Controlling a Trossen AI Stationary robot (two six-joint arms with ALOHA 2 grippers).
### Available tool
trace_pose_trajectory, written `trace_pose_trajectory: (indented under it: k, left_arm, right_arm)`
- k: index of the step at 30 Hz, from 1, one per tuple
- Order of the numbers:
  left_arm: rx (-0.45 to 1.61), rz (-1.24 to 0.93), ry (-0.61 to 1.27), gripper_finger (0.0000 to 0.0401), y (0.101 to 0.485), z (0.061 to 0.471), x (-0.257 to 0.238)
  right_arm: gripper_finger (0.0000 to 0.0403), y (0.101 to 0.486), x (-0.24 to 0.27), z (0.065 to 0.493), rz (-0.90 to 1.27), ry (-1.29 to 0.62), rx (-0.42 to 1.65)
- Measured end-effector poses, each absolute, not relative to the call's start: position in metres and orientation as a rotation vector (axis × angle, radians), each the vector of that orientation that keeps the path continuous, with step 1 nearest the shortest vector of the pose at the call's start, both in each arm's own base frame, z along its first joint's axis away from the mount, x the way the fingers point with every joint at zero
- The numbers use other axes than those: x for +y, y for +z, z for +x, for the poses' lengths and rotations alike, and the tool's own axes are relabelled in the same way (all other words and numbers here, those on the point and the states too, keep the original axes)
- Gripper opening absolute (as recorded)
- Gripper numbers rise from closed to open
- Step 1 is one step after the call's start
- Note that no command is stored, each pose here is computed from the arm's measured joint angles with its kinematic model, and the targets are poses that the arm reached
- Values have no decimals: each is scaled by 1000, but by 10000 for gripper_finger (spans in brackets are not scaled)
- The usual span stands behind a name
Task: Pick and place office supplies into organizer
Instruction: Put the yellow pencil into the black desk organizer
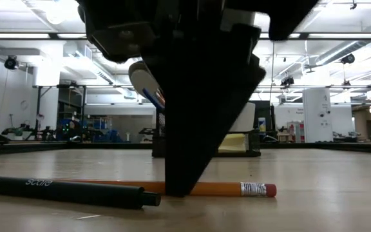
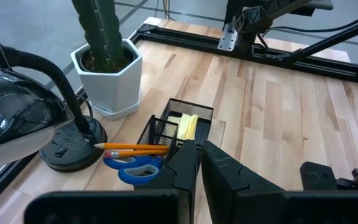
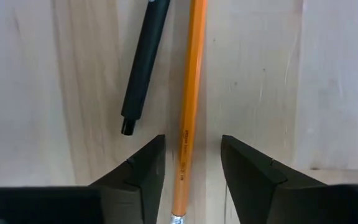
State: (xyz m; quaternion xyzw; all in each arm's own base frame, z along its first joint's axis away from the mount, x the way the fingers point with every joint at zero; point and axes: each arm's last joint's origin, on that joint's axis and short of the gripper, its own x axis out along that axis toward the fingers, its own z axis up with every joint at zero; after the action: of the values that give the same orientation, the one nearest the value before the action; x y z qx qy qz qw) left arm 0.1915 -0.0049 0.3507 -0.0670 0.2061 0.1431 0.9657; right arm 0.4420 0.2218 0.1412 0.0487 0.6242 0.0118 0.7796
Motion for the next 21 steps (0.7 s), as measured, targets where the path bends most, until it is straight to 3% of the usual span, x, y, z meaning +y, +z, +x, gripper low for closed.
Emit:
trace_pose_trajectory:
  k: [11,21]
  left_arm:
    - [417,-135,291,8,351,192,-5]
    - [417,-135,291,8,351,192,-5]
  right_arm:
    - [133,136,220,439,100,20,1361]
    - [49,136,220,439,97,21,1363]
